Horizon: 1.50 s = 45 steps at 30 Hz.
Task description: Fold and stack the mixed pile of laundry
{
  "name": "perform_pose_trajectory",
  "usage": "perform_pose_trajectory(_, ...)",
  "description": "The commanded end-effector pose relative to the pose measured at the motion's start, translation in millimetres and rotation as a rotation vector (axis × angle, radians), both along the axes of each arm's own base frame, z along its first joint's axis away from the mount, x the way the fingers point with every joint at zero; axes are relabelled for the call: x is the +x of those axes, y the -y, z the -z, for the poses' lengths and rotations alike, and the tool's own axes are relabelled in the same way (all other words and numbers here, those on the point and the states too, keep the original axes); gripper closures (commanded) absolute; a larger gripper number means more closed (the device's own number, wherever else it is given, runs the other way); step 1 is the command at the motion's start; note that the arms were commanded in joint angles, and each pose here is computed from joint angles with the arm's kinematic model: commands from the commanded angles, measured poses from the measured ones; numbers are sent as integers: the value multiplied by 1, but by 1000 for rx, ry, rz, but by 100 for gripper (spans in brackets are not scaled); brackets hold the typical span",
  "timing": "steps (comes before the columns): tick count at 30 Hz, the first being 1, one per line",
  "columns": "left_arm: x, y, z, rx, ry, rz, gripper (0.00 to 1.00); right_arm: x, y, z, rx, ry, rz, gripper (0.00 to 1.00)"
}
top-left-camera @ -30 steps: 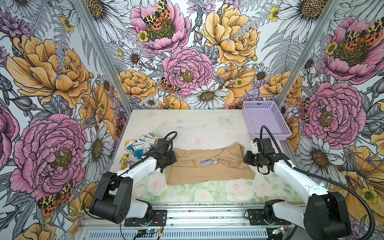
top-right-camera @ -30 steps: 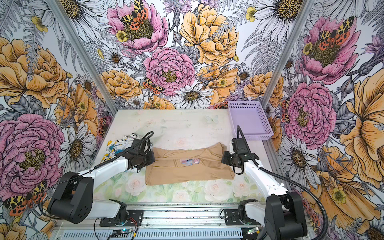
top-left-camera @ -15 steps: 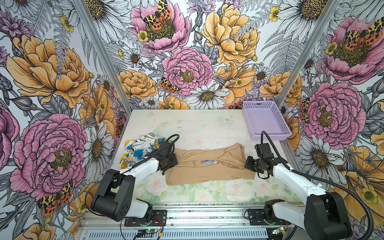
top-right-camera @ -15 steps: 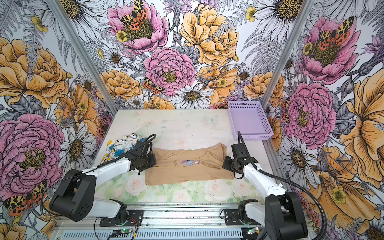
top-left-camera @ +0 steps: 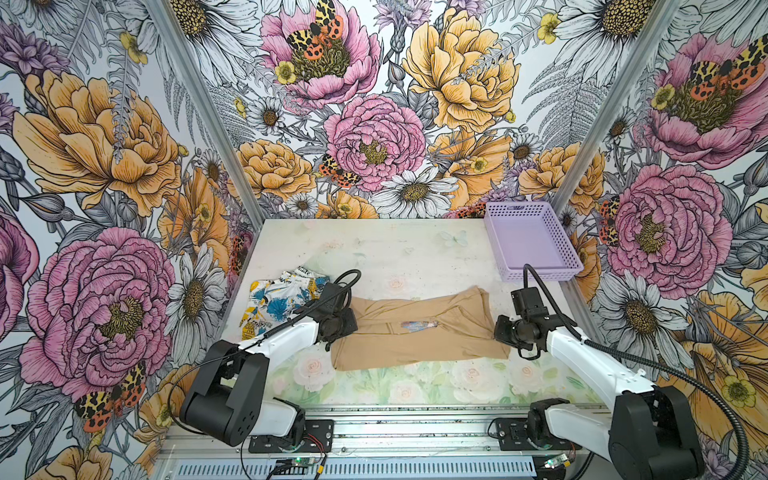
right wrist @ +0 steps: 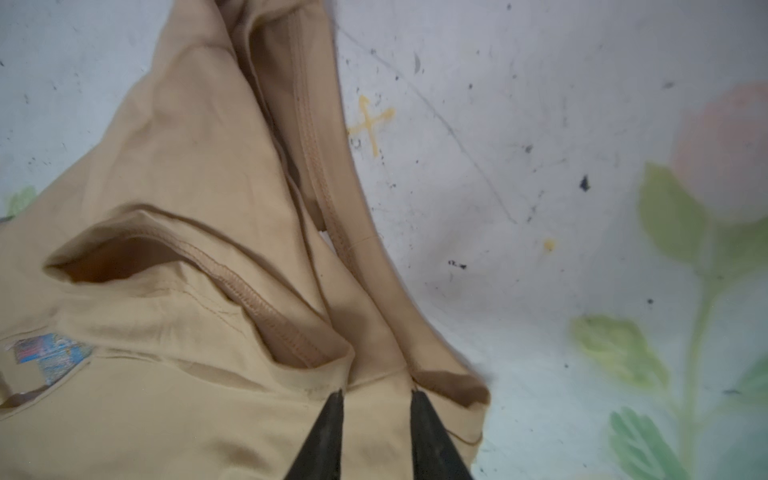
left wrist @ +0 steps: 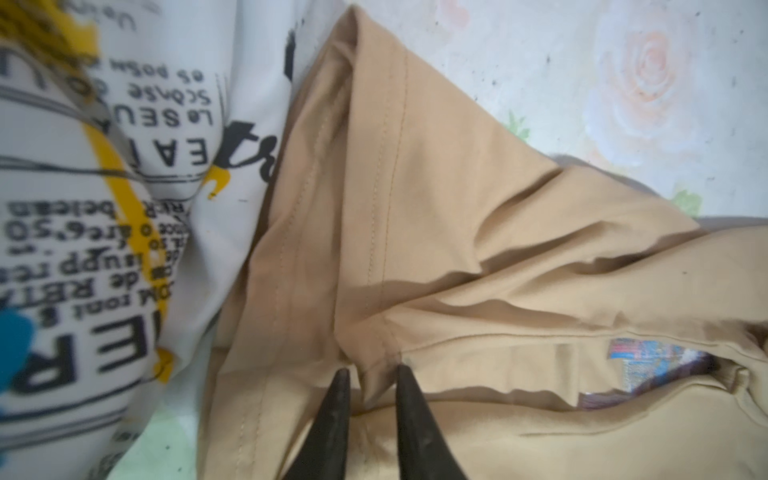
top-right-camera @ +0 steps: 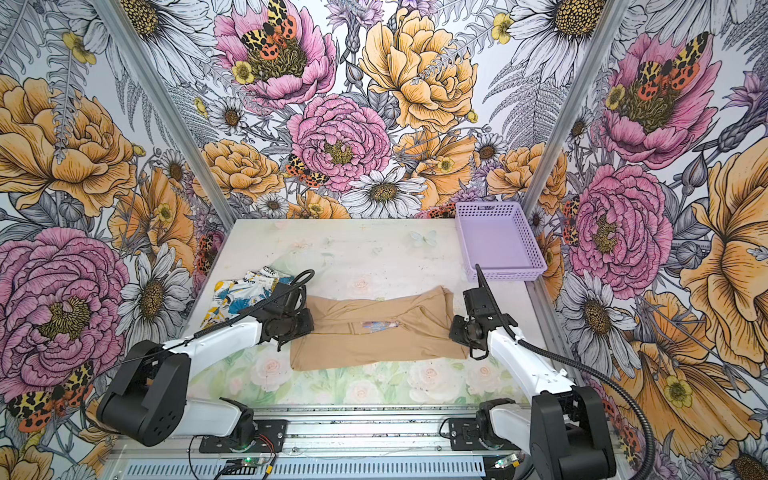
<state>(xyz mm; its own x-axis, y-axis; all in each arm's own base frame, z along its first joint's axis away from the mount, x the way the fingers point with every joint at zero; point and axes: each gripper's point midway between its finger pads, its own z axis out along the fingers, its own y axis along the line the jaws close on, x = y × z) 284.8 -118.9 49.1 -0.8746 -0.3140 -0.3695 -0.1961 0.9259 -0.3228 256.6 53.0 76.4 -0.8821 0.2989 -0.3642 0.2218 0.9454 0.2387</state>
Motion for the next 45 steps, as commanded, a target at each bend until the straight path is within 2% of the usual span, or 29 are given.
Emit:
perform_pose_trajectory(1,3,-3,-18,5,56,-24,63,30,-11,-40,-38,139,-62,65)
perform_pose_trajectory(5,9,-5,-31,4,97,-50,57,63,-52,-41,74,159,-168,61)
perform_pose_trajectory(10,15,-2,-39,-8,114,-57,53,95,-87,-38,142,139,-259,57)
perform_pose_trajectory(21,21,5,-27,-11,92,-38,52,114,-111,4,160,32,-343,57)
perform_pose_trajectory(27,21,6,-25,-16,87,-34,52,97,-115,14,190,-28,-359,62)
perform_pose_trajectory(31,21,5,-26,-16,89,-32,52,57,-122,13,217,-105,-399,66)
perform_pose_trajectory(37,19,3,-23,-12,82,-35,52,-11,-134,-3,264,-197,-423,67)
perform_pose_trajectory(42,24,7,-22,-12,80,-27,52,-2,-120,-24,184,-118,-391,65)
perform_pose_trajectory(45,27,12,-24,-13,81,-14,52,11,-117,-20,126,-107,-385,63)
